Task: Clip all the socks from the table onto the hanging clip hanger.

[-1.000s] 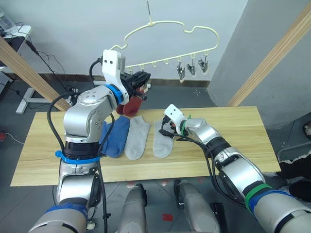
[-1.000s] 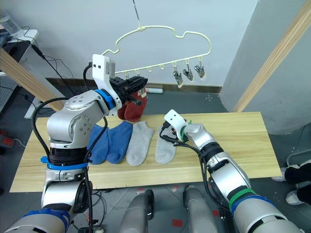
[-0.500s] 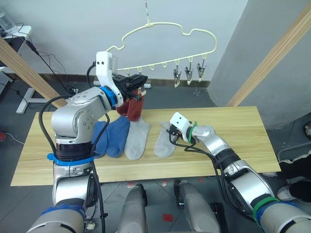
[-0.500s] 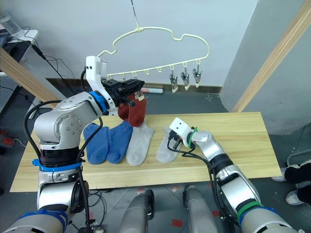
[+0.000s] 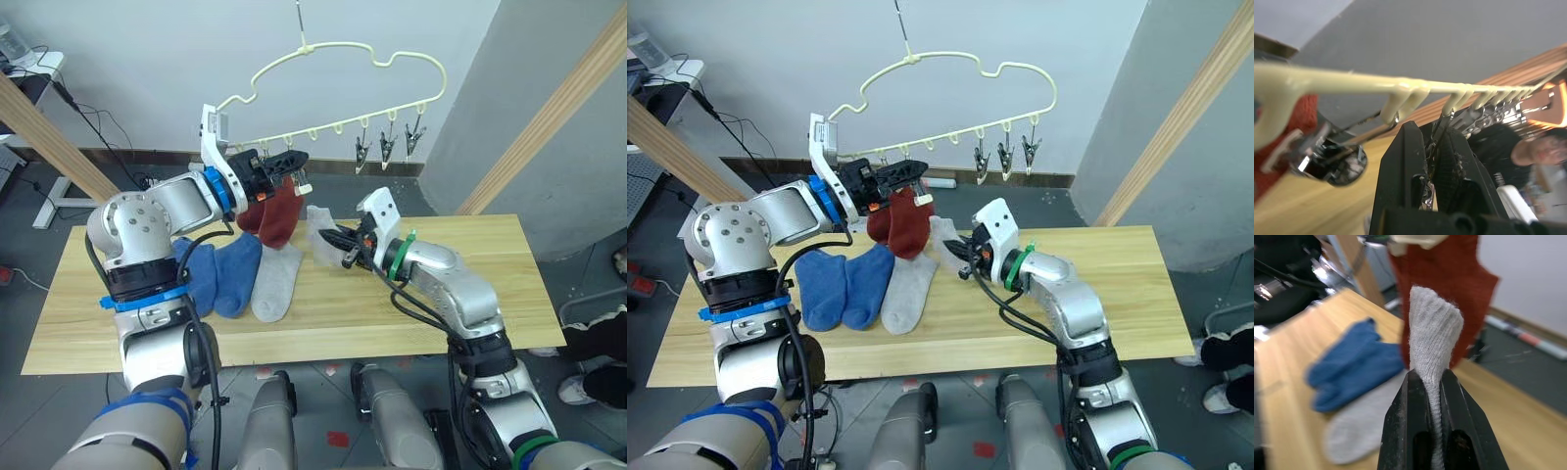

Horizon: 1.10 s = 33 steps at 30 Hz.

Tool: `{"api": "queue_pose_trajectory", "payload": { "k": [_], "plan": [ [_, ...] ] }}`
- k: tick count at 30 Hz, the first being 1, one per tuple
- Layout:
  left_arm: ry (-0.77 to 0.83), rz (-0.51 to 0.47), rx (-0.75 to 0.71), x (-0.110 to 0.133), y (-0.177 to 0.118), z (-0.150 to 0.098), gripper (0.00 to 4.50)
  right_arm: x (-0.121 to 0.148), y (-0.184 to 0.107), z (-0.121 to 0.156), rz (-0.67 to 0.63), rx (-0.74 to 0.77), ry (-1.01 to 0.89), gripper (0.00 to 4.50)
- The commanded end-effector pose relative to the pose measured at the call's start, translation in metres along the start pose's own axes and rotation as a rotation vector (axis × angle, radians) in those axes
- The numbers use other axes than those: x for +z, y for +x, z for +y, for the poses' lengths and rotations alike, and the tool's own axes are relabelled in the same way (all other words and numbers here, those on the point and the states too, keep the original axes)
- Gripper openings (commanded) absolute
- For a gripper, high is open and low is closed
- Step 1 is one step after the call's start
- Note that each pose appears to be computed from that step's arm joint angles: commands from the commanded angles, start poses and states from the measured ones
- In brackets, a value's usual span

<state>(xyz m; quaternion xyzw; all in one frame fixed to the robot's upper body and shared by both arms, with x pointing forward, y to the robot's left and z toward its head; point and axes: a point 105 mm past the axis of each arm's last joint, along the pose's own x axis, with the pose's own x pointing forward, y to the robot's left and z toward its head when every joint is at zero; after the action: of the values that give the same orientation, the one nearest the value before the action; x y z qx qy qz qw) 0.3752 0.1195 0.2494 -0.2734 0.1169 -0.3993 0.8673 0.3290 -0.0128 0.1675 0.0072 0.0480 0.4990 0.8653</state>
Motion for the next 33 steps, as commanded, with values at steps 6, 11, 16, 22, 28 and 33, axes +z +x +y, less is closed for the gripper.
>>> {"api": "queue_pose_trajectory", "payload": {
  "k": [6,11,16,22,28,33],
  "plan": [
    [-0.044,0.046,-0.012,-0.014,0.001,0.000,0.17,0.019,-0.006,0.022,-0.019,0.106,0.166,0.06],
    [-0.070,0.041,-0.034,-0.012,-0.001,-0.004,0.17,0.024,-0.005,0.021,-0.038,0.117,0.252,0.06],
    [-0.063,0.054,-0.035,-0.016,-0.003,-0.007,0.17,0.034,-0.007,0.020,-0.096,0.160,0.412,0.06],
    [-0.070,0.051,-0.033,-0.017,-0.004,-0.006,0.17,0.040,-0.010,0.019,-0.106,0.178,0.473,0.06],
    [-0.084,0.025,-0.034,-0.011,-0.003,-0.007,0.17,0.034,-0.010,0.023,-0.068,0.202,0.480,0.06],
    [-0.120,0.004,-0.042,-0.007,-0.003,-0.007,0.17,0.031,-0.006,0.029,-0.059,0.207,0.495,0.06]
  ]
}}
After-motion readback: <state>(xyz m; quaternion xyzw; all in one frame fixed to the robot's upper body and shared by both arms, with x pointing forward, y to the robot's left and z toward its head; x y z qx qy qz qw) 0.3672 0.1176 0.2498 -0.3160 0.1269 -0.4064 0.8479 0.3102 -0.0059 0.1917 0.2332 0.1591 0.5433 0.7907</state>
